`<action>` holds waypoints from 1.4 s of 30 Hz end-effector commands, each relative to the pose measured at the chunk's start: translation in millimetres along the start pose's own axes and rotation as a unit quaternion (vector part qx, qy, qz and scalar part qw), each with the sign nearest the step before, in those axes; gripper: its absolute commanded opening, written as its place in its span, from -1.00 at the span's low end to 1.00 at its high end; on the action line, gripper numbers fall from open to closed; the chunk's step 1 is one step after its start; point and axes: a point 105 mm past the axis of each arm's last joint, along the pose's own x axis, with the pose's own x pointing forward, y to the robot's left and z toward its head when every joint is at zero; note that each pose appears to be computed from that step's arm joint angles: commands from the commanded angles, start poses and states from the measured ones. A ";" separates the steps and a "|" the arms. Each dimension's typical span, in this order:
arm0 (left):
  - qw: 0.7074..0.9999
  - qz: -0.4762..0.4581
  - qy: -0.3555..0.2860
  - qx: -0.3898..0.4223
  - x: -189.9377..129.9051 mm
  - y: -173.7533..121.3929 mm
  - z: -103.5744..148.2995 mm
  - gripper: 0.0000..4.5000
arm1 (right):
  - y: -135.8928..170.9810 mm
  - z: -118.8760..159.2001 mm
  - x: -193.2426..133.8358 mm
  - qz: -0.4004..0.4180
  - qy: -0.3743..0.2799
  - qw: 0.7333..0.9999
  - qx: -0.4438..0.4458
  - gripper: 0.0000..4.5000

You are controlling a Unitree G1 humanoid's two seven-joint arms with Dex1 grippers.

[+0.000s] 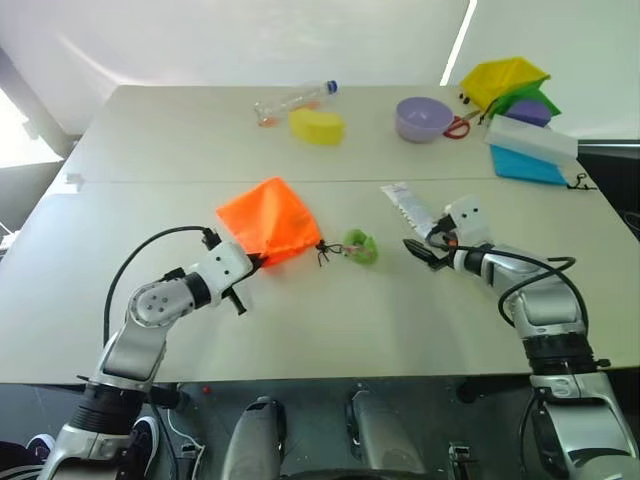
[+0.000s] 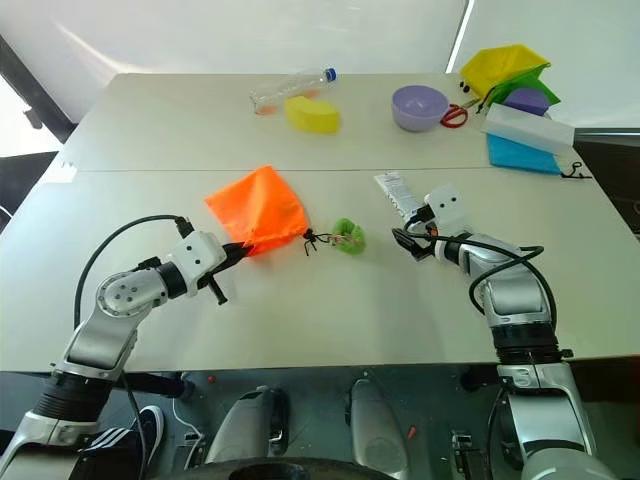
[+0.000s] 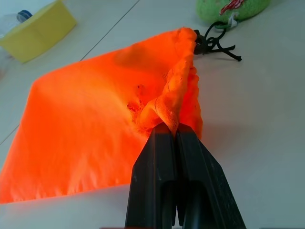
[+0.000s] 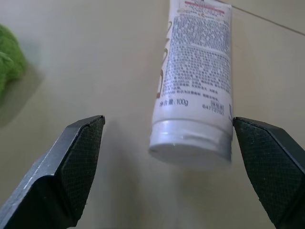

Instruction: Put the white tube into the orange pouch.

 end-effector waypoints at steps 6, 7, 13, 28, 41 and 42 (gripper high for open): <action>1.000 -0.002 -0.023 0.011 3.5 -6.0 13.1 -0.99 | -6.5 17.0 1.6 -0.019 -0.033 0.998 0.042 1.00; 1.000 -0.002 -0.023 0.011 3.8 -5.6 13.4 -0.99 | -7.0 16.5 1.8 -0.022 -0.032 0.998 0.049 1.00; 1.000 -0.004 -0.024 0.013 5.1 -4.2 15.0 -1.00 | -9.0 13.2 1.9 -0.028 -0.021 0.998 0.045 0.25; 1.000 -0.010 -0.026 0.013 6.1 -6.5 15.4 -1.00 | -8.1 16.2 -4.7 -0.018 -0.034 0.998 0.047 -0.20; 1.000 -0.004 -0.026 0.008 2.9 -4.0 18.0 -1.00 | 107.5 36.1 -103.6 0.319 -0.086 0.944 -0.007 -0.20; 1.000 -0.002 -0.029 0.006 3.6 -2.6 19.9 -1.00 | 116.1 25.8 -105.7 0.332 -0.064 0.941 -0.022 -0.20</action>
